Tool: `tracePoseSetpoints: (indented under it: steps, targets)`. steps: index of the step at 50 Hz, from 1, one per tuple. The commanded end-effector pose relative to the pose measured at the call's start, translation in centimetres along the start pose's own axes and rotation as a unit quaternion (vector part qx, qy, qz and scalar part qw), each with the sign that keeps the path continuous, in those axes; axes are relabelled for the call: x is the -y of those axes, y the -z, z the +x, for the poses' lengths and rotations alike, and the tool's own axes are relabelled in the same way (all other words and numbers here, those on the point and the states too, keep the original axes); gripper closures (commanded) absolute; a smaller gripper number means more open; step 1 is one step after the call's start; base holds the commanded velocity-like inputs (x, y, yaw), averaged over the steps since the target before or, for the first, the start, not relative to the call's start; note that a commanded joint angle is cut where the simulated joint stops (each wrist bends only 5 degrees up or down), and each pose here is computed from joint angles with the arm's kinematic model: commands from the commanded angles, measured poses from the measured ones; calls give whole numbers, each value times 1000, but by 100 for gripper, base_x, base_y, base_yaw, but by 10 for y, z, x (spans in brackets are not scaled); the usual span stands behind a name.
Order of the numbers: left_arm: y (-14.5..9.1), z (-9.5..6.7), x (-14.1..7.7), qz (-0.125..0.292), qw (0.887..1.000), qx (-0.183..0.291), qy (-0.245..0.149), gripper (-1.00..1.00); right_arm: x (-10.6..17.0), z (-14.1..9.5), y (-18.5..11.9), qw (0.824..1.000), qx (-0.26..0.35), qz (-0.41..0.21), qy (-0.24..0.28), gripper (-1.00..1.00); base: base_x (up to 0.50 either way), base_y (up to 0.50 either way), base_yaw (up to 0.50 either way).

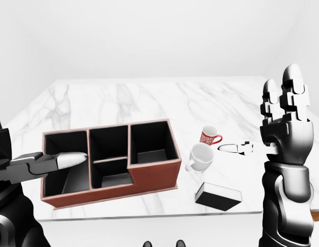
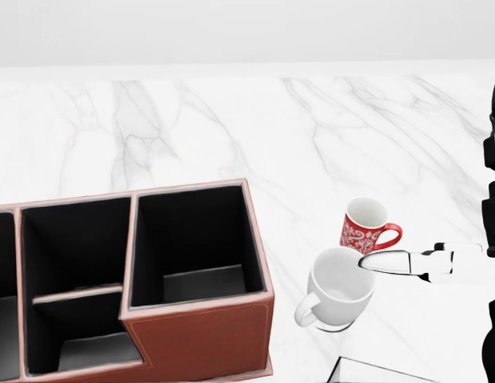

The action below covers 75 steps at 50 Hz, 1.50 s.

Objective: Pick up the book and place it in the right compartment of the caddy.

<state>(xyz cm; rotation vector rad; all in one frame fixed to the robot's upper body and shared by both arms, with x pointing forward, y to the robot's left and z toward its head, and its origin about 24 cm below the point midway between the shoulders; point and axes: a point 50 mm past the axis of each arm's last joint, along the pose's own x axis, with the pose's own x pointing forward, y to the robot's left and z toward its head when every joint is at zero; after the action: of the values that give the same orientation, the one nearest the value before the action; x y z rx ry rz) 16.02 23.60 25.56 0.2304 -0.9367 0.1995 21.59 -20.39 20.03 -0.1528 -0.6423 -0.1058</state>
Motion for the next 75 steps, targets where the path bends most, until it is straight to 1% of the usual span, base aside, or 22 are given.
tracePoseSetpoints:
  steps: [1, 6, 11, 17, 24, 32, 33, 38, 40, 41, 42, 47, 54, 59, 65, 75]
  targets:
    - [1, -1, 0, 1, 1000, -4, 0, -100, 1, 0, 0, 1000, -1, 0, 1, -100, 29, 7, 0]
    - [0, -1, 0, 1, 1000, -1, 0, -100, 0, -1, -5, 1000, 9, 0, -8, -100, 7, 1, 0]
    - [-3, 0, 0, 2, 1000, 7, 0, -100, -1, -1, -5, 1000, 7, -22, -19, -100, 0, 0, 0]
    - [-6, 2, -1, 2, 1000, 16, 0, -100, -7, -8, -2, 994, -14, -86, -61, -100, 0, 0, 0]
    - [-9, 2, -2, 2, 1000, 21, -2, -100, -10, -16, -5, 989, -23, -121, -84, -100, 0, 0, 0]
    - [-9, 1, -4, 6, 1000, 20, -2, -100, -5, -27, 2, 985, -59, -139, -89, -100, 0, 0, 0]
    - [-4, -1, -4, 6, 1000, 5, -2, -100, -5, -37, 8, 981, -88, -145, -96, -100, 0, 0, 0]
    - [-2, -3, -3, 7, 1000, -1, -1, -100, -5, -48, 16, 976, -124, -144, -104, -100, 0, 0, 0]
    - [-4, -2, -4, 8, 1000, 3, -2, -100, -8, -57, 22, 971, -151, -150, -113, -100, 0, 0, 0]
    - [2, -1, 2, 4, 1000, -6, 2, -100, -17, -89, 41, 929, -246, -195, -197, -100, 0, 0, 0]
    - [1, -1, 2, 4, 1000, -3, 3, -100, -17, -92, 43, 924, -256, -200, -202, -100, 0, 0, 0]
    - [-1, 0, 3, 4, 1000, 2, 4, -100, -17, -89, 41, 922, -256, -206, -204, -100, 0, 0, 0]
    - [-1, 0, 1, 5, 1000, 2, 2, -100, -18, -90, 41, 918, -264, -208, -209, -100, 0, 0, 0]
    - [0, -1, 2, 7, 1000, -1, 3, -100, -17, -92, 40, 916, -267, -211, -211, -100, 0, 0, 0]
    - [5, -3, 2, 7, 1000, -17, 3, -100, -16, -94, 39, 914, -274, -213, -211, -100, 0, 0, 0]
    - [6, -4, 2, 9, 1000, -18, 3, -100, -15, -100, 40, 909, -288, -211, -214, -100, 0, 0, 0]
